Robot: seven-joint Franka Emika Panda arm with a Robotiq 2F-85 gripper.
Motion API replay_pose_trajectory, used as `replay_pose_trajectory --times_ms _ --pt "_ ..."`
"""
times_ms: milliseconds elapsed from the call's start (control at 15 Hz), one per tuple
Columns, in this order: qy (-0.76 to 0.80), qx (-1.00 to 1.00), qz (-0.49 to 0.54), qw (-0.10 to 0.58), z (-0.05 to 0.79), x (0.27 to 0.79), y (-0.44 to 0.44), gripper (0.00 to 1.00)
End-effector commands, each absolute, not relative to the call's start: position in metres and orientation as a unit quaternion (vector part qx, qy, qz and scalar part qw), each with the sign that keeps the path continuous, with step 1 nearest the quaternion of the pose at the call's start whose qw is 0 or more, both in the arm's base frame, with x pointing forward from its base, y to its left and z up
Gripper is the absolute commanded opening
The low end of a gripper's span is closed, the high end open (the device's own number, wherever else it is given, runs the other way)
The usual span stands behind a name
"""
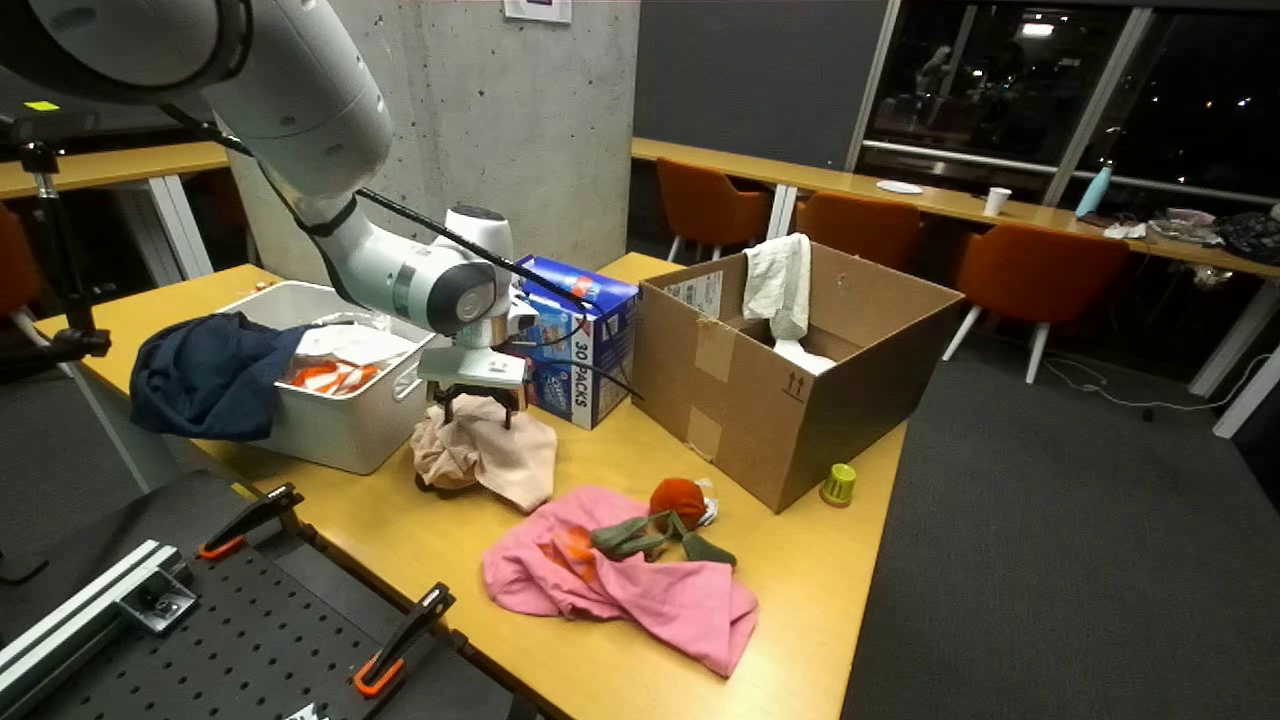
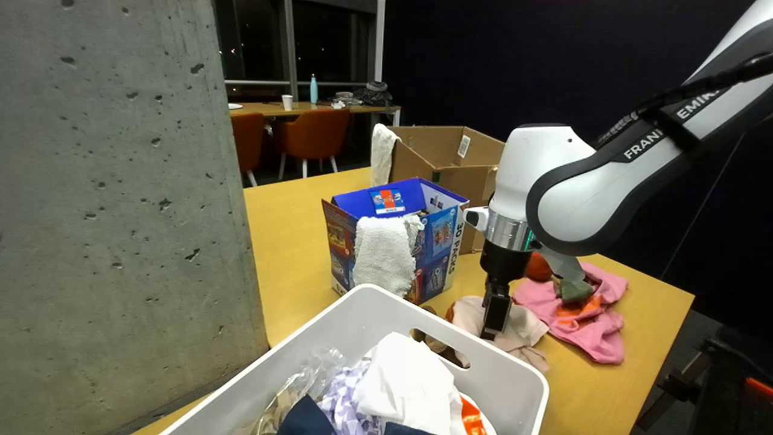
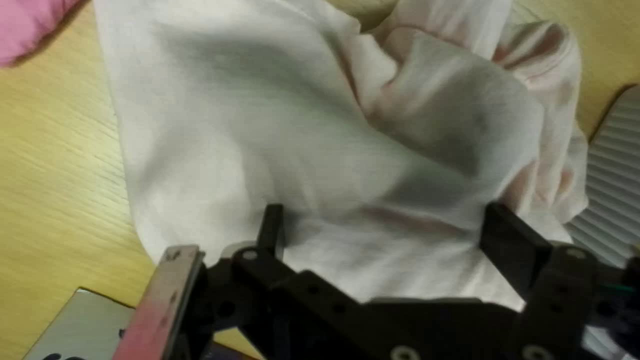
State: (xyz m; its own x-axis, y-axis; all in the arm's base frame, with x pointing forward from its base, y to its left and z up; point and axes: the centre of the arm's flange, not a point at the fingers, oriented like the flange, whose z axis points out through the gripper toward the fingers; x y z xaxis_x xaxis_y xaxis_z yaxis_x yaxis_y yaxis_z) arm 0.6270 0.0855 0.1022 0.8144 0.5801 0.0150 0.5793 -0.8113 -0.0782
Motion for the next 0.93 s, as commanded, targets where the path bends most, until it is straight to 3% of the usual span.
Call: replay_pose_trajectory --times_ms 0,267,800,867 --pt "-0.334 -0.939 0.023 0.078 0.083 0.660 0.086 1.00" --pt "-0.352 -0.930 0.046 0.092 0.070 0.668 0.095 1.00" --pt "-0.317 -0.943 0.085 0.060 0.044 0.626 0.135 1.00" --pt "-0.311 -0.945 0.087 0.056 0.042 0.625 0.135 0.96"
